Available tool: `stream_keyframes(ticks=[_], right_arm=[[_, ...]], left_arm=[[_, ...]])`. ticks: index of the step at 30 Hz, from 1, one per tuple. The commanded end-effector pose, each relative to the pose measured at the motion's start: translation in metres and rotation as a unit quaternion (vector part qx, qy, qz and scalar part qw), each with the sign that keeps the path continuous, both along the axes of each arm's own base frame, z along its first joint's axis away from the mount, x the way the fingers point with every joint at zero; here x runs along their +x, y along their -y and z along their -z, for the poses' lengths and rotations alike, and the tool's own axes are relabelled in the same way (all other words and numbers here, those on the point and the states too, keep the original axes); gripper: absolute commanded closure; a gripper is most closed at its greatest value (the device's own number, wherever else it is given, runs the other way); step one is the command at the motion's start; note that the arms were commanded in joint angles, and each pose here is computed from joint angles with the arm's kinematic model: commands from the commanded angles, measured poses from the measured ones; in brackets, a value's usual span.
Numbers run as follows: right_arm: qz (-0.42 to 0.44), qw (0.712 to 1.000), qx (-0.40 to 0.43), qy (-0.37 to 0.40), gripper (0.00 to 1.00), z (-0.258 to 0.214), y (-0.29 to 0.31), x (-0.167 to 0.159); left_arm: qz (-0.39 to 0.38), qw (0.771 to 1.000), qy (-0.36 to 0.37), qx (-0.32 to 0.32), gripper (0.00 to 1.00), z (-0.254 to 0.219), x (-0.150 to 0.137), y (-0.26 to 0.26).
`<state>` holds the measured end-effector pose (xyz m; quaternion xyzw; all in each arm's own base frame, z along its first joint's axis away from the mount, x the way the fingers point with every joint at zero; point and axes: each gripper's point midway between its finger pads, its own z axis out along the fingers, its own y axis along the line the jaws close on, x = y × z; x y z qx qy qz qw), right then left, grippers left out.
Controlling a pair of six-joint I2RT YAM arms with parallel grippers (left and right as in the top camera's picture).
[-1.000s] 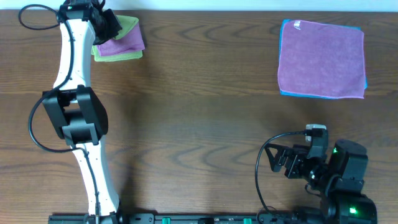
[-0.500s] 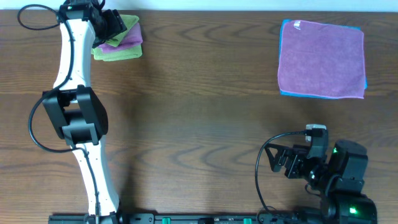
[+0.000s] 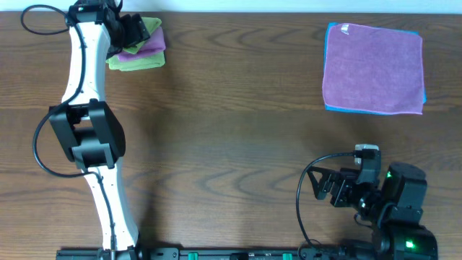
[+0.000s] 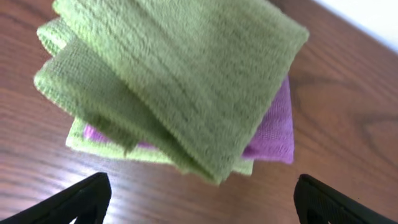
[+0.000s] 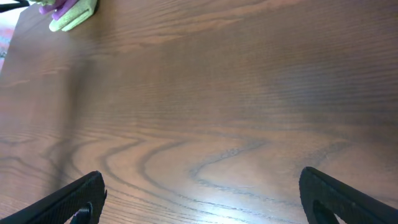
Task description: Fold the cloth
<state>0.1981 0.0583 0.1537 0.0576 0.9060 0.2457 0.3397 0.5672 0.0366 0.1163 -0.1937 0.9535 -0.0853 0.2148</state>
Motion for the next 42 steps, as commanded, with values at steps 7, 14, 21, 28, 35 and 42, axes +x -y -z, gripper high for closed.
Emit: stream_keyframes(ticks=[7,14,21,28,35,42], right_arm=[[0.004,1.000,0.009,-0.002,0.01,0.001,0.000,-0.001],[0.004,1.000,0.009,-0.002,0.01,0.001,0.000,-0.001],[0.004,1.000,0.009,-0.003,0.01,0.001,0.000,-0.001],[0.004,1.000,0.009,-0.002,0.01,0.001,0.000,-0.001],[0.004,1.000,0.009,-0.002,0.01,0.001,0.000,-0.001],[0.004,1.000,0.009,-0.002,0.01,0.001,0.000,-0.001]], left_arm=[[0.054,0.998,0.020,0.033,0.05,-0.072,-0.032,0.003],[0.062,0.998,0.007,0.017,0.05,-0.076,-0.043,0.011],[0.006,0.995,-0.093,0.045,0.05,-0.060,-0.087,-0.013],[-0.010,0.988,-0.152,0.007,0.04,-0.069,-0.130,-0.021],[0.009,0.987,-0.156,0.028,0.05,-0.094,-0.156,-0.025],[0.009,0.992,-0.119,0.035,0.05,-0.126,-0.173,-0.020]])
